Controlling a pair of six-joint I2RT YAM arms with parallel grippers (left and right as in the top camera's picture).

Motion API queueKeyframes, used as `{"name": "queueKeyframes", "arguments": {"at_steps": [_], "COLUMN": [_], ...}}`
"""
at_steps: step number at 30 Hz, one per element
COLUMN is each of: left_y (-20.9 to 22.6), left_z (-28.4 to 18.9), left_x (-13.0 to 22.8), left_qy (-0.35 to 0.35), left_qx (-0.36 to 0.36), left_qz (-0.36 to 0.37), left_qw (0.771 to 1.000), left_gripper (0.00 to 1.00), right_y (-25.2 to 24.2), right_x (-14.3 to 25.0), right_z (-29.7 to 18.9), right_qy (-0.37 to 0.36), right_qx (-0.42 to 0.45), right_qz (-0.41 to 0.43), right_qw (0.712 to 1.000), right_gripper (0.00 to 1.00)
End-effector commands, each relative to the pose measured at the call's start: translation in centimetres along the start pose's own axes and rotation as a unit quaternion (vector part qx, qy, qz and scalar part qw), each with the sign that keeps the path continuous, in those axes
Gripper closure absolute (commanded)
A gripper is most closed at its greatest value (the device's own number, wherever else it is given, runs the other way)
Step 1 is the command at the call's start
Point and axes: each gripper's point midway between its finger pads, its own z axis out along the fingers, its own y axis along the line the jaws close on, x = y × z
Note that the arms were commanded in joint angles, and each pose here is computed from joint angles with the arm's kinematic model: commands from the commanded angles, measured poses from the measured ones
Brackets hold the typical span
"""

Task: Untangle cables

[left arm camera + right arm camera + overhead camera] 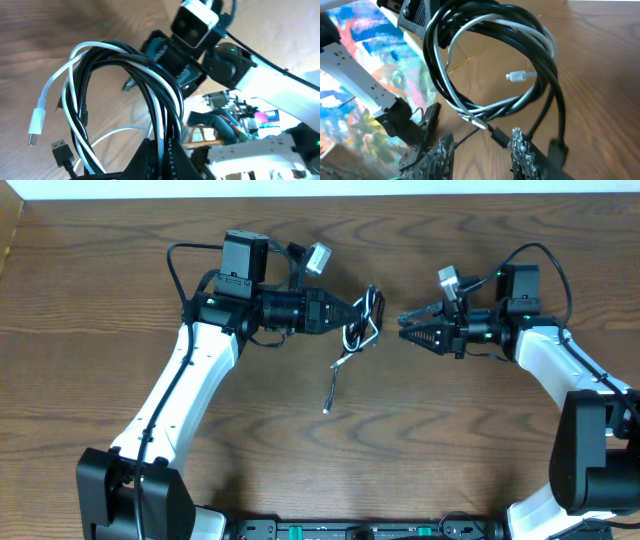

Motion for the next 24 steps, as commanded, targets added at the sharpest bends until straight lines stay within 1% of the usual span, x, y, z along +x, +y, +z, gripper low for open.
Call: {"name": "queueKeyframes", "arguments": {"at_steps": [1,7,16,24], "left_y": [-1.8,-1.7,-1.7,-1.6], "left_z": [0.2,0.8,0.8,0.8], "left_x": [0.4,1.2,1.3,1.3], "left_qy": [0.014,0.026,0.026,0.026], "left_qx": [0.036,0.038,0.038,0.038], "left_qz": [0.004,-0.001,-0.003,-0.003], "left_qw": [0.999,0.999,0.999,0.999], "left_gripper": [0.92,0.93,0.92,0.93], "right_y": [1.3,1.8,2.1,2.3], "right_x": [-0.2,0.0,0.1,0.3], "right_z": [1.1,2.1,2.6,3.0], "right_qy": [0.002,0.009,0.013,0.016], "right_qx": [-0.032,-0.045,-0.052,-0.058], "right_qz": [-0.015,-0.023,-0.022,-0.022], "right_qw": [0.999,0.999,0.998,0.998], "right_gripper": [0.66,0.64,0.64,0.62]}}
